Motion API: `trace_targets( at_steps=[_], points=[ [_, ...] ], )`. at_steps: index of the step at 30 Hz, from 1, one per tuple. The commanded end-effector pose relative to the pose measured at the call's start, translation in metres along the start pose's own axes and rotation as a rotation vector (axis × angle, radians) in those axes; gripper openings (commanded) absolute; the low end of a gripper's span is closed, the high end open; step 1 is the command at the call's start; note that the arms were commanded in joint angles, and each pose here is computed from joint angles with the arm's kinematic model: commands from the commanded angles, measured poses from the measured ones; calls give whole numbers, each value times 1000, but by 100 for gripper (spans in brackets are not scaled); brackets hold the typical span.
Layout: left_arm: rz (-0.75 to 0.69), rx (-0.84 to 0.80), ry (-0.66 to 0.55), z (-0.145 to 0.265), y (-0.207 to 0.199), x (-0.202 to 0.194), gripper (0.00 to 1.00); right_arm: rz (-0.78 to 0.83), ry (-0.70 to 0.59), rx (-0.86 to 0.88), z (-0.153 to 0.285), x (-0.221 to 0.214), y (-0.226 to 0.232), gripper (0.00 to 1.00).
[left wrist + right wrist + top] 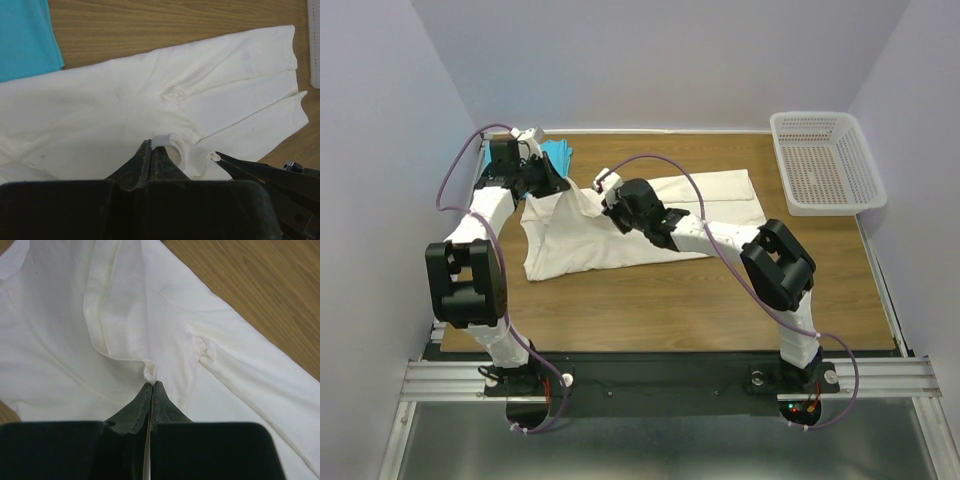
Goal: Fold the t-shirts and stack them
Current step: Fold the tshirt
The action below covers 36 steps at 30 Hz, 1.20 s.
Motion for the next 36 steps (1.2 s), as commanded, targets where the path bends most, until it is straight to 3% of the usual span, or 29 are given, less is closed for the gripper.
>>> trace_targets(
  at_steps=[1,26,36],
  points=[
    [-97,-52,-60,3,-18,25,0,-88,-45,41,-4,10,6,1],
    [-118,-45,-48,-13,-14,29,0,-243,-56,73,-13,0,-31,1],
    [-119,-28,-51,-18,-13,31,0,-334,-35,-4,-22,-7,-45,1]
  ],
)
Point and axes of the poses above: each gripper's point midway between its finger pads, its own z axis back along the fingers, its own y axis along the line the jaws close on, x = y × z, the point moved 5 cm from there along z, back along the fingers, and after that the axes turned 9 degrees about z, right-handed, at the moved point
